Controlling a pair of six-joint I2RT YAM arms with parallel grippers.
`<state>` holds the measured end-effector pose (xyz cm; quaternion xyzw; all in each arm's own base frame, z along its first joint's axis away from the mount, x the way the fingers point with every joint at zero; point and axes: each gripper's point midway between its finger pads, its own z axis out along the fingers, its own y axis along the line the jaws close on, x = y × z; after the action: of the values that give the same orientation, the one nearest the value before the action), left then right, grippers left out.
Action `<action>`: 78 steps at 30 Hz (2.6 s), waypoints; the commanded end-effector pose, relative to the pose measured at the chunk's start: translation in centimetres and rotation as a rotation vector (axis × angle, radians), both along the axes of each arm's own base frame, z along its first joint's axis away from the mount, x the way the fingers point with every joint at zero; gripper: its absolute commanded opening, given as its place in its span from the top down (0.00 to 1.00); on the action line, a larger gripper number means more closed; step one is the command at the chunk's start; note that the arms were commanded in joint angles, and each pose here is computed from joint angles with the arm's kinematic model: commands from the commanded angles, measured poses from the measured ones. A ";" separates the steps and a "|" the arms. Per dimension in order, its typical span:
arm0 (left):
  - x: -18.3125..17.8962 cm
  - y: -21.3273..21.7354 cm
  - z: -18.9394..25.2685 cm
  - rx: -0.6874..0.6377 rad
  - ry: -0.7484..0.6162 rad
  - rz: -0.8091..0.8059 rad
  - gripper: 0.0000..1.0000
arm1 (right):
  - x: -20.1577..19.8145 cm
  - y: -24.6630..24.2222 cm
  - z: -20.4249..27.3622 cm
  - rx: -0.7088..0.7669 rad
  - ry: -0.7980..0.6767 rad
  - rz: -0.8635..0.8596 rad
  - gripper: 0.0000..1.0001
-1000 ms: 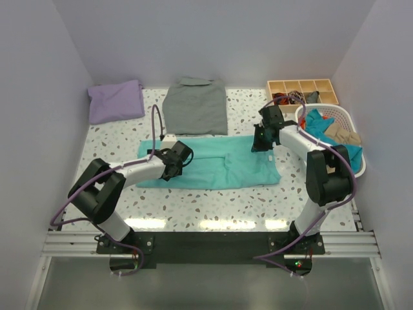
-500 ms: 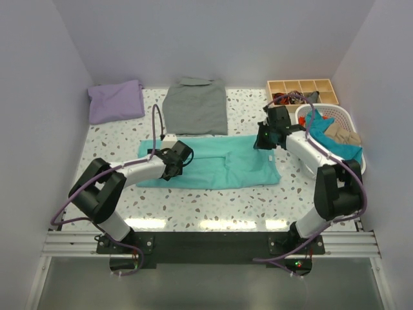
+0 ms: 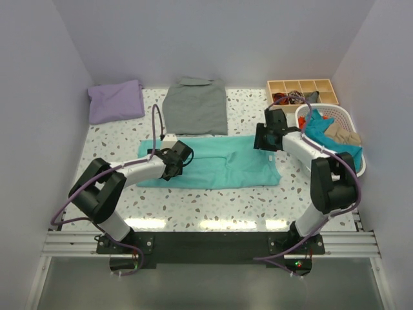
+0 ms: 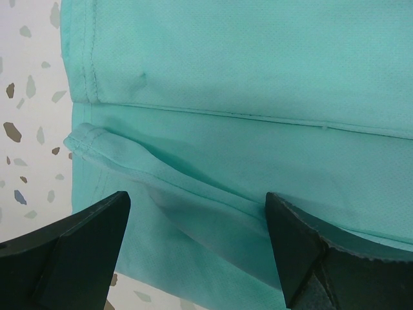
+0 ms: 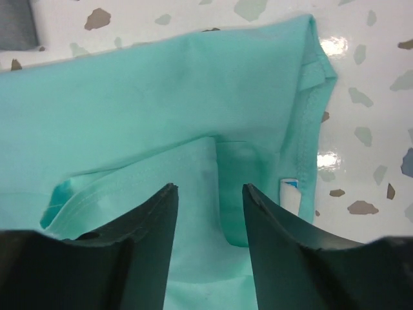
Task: Fold and stack the t-shirts
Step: Fold the tshirt
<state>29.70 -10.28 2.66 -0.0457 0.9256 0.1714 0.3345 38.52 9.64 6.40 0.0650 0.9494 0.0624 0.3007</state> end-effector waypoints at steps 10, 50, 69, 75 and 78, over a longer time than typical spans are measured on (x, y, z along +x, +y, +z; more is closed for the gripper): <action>2.4 -0.7 6.0 -0.062 -0.166 0.000 0.09 | -0.1 2.0 7.5 0.096 -0.124 0.083 0.46; -11.3 -9.6 -6.9 -0.295 0.410 -0.278 0.14 | 4.7 2.4 -4.7 -0.034 0.233 -0.012 0.48; -22.6 -12.1 -2.9 -0.320 0.508 -0.444 0.14 | 10.8 8.0 -1.2 0.000 0.152 0.270 0.48; -12.9 -10.8 2.5 -0.176 0.188 -0.349 0.08 | 11.3 6.1 8.2 -0.066 -0.079 0.243 0.45; -7.9 -9.9 5.1 -0.138 0.064 -0.319 0.08 | 10.0 3.9 10.0 -0.137 -0.110 0.179 0.45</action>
<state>15.10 -22.70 3.66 0.1126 0.9647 -0.0115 0.2378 48.17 16.02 6.89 -0.0543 0.9680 0.0635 0.2367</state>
